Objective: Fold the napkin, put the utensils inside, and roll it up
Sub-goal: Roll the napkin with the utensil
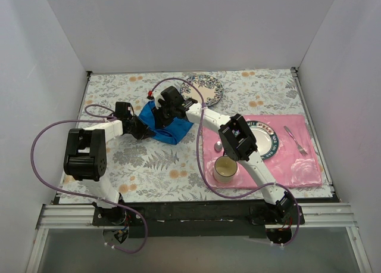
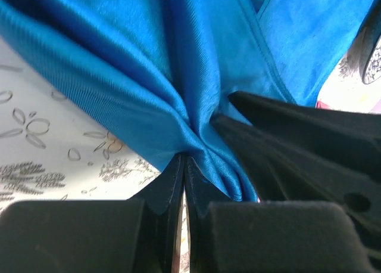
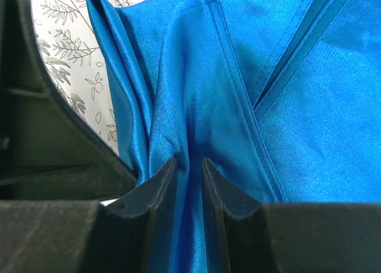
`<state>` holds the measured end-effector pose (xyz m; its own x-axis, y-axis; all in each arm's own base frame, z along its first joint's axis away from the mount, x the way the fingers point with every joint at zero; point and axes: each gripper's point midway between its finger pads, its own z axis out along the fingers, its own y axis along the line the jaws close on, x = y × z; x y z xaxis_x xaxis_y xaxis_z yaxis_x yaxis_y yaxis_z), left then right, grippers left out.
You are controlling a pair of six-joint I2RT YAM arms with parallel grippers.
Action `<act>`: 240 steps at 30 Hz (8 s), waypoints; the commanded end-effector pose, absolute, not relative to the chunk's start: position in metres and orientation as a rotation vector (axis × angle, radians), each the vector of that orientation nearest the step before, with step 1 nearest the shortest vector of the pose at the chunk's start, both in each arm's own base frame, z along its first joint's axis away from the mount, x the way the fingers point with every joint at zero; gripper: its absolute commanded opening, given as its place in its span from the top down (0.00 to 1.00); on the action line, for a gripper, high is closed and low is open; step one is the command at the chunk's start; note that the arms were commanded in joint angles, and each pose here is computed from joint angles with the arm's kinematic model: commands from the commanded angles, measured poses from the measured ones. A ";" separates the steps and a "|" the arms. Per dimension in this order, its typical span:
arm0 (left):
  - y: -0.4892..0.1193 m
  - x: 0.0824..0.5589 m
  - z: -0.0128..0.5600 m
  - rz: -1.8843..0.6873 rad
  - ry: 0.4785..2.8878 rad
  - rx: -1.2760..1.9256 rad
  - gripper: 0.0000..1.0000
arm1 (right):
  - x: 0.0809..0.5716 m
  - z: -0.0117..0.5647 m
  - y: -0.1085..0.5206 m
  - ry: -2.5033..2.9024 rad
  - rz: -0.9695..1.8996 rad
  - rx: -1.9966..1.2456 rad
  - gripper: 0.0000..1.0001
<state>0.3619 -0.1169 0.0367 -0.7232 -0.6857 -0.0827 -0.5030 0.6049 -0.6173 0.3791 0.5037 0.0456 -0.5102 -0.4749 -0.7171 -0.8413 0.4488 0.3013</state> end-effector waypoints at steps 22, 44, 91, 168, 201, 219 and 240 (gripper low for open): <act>-0.119 0.396 0.028 -0.822 2.495 -0.912 1.00 | 0.332 0.134 0.474 1.906 0.513 -1.419 0.38; -0.119 0.397 0.026 -0.822 2.518 -0.922 1.00 | 0.321 0.053 0.489 1.918 0.530 -1.535 0.41; -0.085 0.342 0.054 -0.877 2.366 -1.354 0.44 | 0.275 -0.035 0.465 2.310 0.741 -1.323 0.99; -0.055 0.305 -0.031 0.295 2.721 -1.462 1.00 | 0.290 0.026 0.497 2.024 0.678 -1.503 0.58; -0.063 0.311 0.061 -0.627 2.455 -1.307 0.04 | 0.246 -0.037 0.475 2.383 0.650 -1.392 0.99; -0.040 0.327 0.107 -0.547 2.307 -1.211 0.03 | 0.272 0.126 0.498 2.113 0.995 -1.298 0.48; -0.069 0.253 0.064 -0.686 2.439 -1.348 0.40 | 0.327 0.111 0.515 2.094 1.274 -1.125 0.53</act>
<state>0.2562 -0.0637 0.0634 -0.5476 -0.8353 -0.0496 -0.7050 0.4925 -0.5103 0.3490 0.4968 0.1153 -0.5824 -0.4011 -0.7071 -0.8122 0.3243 0.4850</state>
